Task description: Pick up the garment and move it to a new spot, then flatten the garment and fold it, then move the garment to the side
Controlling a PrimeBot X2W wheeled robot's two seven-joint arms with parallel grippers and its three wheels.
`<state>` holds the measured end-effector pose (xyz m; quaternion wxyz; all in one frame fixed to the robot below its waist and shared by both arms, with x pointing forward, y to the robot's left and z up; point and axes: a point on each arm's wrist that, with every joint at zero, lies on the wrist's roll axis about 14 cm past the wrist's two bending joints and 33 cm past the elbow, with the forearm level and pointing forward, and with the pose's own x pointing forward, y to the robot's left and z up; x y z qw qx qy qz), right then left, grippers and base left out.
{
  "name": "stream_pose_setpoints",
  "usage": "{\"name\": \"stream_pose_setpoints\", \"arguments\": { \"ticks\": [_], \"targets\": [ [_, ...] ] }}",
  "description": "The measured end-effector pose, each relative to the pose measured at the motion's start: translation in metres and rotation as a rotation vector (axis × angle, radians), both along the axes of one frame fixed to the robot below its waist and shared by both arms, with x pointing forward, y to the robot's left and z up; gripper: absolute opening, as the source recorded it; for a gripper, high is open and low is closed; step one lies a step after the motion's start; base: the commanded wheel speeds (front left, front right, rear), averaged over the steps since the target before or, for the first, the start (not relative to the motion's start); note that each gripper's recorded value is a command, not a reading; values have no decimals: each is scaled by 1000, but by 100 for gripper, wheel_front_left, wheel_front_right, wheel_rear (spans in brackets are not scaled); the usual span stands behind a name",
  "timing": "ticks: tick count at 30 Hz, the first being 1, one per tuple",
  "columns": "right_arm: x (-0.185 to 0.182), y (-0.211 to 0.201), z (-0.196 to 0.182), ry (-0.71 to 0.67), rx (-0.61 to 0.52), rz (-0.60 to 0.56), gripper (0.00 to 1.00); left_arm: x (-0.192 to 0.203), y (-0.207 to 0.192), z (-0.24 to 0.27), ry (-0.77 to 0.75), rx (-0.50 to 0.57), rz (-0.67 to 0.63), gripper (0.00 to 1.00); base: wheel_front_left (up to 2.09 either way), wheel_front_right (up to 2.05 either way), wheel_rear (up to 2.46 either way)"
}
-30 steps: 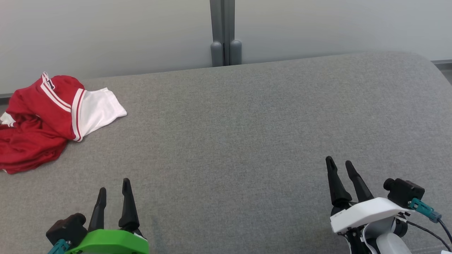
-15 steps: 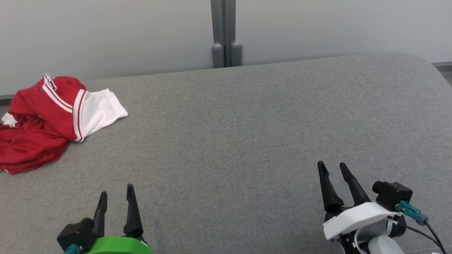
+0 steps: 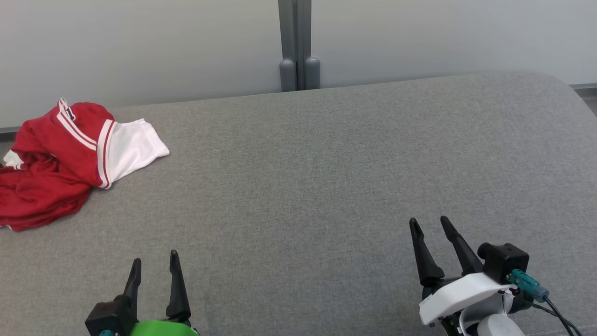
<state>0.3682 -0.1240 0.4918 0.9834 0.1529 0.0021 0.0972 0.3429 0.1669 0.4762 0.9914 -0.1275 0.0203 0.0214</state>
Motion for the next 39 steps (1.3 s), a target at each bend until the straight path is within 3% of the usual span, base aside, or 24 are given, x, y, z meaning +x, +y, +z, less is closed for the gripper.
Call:
{"name": "stream_pose_setpoints", "arguments": {
  "ticks": [21, 39],
  "targets": [
    [-2, 9, -1, -42, -145, 44, 100, -5, -1, -4, -11, 108, -7, 100, 0, 0, 0],
    [-2, 8, -3, -39, -148, 40, 100, -5, 2, -8, 2, 102, 1, 100, 0, 0, 0]
  ]
}}
